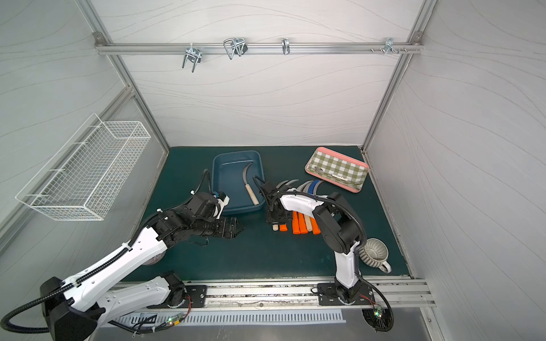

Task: Put small sickles into storage boxes
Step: Pick up the sickle at the center of the board.

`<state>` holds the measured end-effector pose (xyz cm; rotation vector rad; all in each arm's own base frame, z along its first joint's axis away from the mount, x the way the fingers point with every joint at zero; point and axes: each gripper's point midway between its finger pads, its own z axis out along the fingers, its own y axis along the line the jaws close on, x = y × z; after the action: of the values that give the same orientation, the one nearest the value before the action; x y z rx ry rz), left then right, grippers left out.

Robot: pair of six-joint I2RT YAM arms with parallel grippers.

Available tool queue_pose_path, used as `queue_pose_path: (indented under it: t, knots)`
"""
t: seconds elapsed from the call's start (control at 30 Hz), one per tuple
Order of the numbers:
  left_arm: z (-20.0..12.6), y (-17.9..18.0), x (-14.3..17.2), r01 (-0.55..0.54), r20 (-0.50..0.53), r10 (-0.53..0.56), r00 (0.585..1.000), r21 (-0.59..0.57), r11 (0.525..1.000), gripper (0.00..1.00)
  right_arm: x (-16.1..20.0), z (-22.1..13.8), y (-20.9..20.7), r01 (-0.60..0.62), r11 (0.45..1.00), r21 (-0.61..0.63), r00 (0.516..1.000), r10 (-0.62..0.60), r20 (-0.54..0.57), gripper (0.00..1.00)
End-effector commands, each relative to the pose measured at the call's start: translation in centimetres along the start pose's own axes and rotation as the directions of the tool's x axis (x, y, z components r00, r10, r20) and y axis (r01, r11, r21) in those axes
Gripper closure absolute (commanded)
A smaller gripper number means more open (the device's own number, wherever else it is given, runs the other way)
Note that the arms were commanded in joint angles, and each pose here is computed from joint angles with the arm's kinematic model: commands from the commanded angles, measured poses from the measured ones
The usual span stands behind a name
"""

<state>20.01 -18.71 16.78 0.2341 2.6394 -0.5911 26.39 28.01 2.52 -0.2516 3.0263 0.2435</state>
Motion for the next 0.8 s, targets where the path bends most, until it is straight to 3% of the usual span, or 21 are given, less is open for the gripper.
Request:
queue_pose_path:
  t: [0.0, 0.77]
  knots:
    - [-1.2, -1.2, -2.0, -0.021, 0.055, 0.020, 0.998, 0.016, 1.000, 0.01, -1.1, -3.1, 0.0, 0.009, 1.000, 0.000, 0.998, -0.009, 0.054, 0.90]
    - [-3.5, -4.2, -6.8, -0.055, 0.070, 0.054, 0.996, 0.011, 0.998, 0.01, -3.3, -9.7, -0.1, 0.048, 0.999, 0.003, 0.991, -0.048, 0.129, 0.90]
